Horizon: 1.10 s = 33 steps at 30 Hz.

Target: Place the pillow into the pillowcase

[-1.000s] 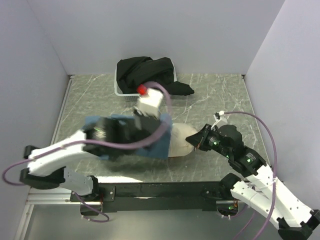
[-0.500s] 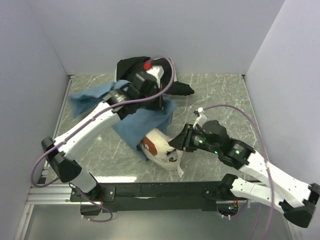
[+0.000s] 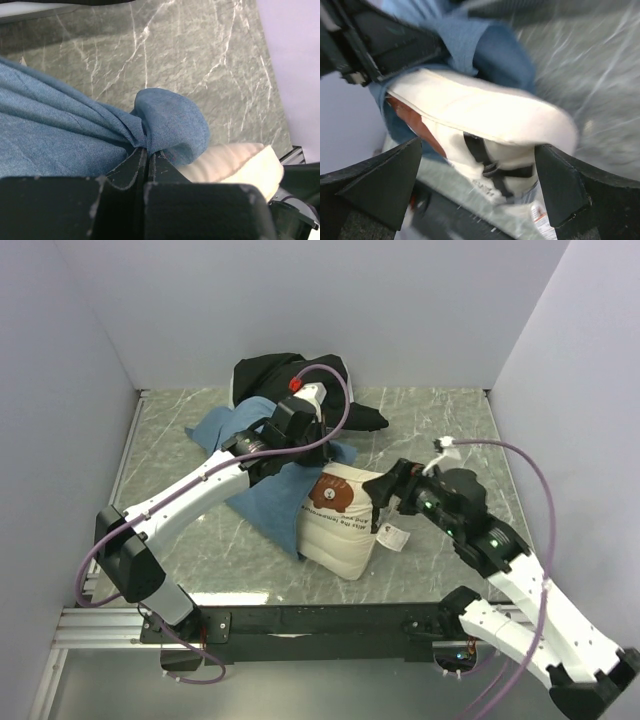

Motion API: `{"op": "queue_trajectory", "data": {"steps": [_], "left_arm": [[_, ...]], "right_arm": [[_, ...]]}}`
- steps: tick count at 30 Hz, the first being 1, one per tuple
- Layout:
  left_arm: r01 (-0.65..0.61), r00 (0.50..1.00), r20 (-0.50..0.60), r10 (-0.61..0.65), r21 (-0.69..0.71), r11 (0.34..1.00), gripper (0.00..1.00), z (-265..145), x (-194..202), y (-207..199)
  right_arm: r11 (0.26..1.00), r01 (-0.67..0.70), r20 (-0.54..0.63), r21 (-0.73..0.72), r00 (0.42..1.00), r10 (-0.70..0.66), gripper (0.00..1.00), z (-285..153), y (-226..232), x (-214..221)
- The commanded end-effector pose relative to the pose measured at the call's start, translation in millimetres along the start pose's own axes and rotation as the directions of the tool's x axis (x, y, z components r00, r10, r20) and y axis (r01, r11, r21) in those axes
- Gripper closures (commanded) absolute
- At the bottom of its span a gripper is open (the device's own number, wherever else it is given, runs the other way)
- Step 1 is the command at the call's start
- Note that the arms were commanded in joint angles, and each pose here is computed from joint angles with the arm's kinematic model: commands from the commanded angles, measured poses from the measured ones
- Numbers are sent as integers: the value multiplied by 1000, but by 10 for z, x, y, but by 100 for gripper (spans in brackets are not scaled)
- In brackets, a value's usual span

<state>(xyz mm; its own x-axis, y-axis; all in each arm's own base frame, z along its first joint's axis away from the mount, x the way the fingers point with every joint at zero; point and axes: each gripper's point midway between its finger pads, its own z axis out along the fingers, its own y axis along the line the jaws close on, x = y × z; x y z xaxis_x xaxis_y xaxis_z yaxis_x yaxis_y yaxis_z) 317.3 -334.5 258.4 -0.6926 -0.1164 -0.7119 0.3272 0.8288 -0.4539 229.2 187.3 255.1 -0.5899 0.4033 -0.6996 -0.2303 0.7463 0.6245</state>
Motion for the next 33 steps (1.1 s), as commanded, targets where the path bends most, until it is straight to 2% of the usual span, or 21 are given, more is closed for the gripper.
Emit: {"op": "queue_trajectory", "data": {"steps": [1,4,6,7,8,10,11,13,17,19,20,22,23,25,28,33], "left_arm": [[15,1000,-9,-14,98,995,99,-173,-32,-261],[8,1000,-10,-7,95,995,99,-177,-44,-263],[3,1000,-16,-1,93,996,99,-178,-30,-254],[1,1000,-15,0,93,996,99,-182,-29,-252],[1,1000,-11,0,95,996,99,-192,-43,-252],[-1,1000,-8,2,96,995,99,-203,-55,-259],[-1,1000,-11,2,95,996,99,-200,-50,-256],[-2,1000,-12,4,94,996,99,-200,-51,-256],[-3,1000,1,3,65,998,99,-182,-63,-200],[4,1000,10,-5,63,998,99,-193,-85,-195],[11,1000,20,-12,53,999,99,-206,-114,-173],[35,999,40,-37,45,998,99,-232,-188,-125],[48,998,44,-50,47,998,99,-244,-226,-100],[98,993,70,-100,40,994,99,-268,-392,42],[134,985,104,-137,32,990,99,-288,-601,211],[175,973,150,-174,7,984,99,-300,-887,459]], "right_arm": [[986,102,178,130,976,-125,0,-194,-322,-272],[985,66,197,158,976,-97,0,-207,-578,-61],[991,56,244,125,966,-86,0,-272,-611,-26],[991,61,211,115,974,-84,0,-216,-705,153],[996,60,236,62,969,-73,0,-240,-637,157],[998,67,188,5,980,-66,0,-173,-677,403],[997,68,222,-40,973,-58,0,-208,-622,383],[998,47,224,-51,974,-35,0,-191,-695,488],[999,-36,331,7,943,32,0,-335,-837,320],[999,-45,354,2,934,41,0,-427,-734,169],[997,-62,312,55,949,42,0,-382,-792,211],[997,-51,288,54,957,33,0,-434,-624,71],[995,-36,221,96,975,14,0,-359,-649,142],[999,-12,187,51,982,2,0,-392,-438,53],[999,11,204,-35,979,-3,0,-542,-190,-79],[995,70,133,-67,989,-61,0,-653,-63,-32]]}}
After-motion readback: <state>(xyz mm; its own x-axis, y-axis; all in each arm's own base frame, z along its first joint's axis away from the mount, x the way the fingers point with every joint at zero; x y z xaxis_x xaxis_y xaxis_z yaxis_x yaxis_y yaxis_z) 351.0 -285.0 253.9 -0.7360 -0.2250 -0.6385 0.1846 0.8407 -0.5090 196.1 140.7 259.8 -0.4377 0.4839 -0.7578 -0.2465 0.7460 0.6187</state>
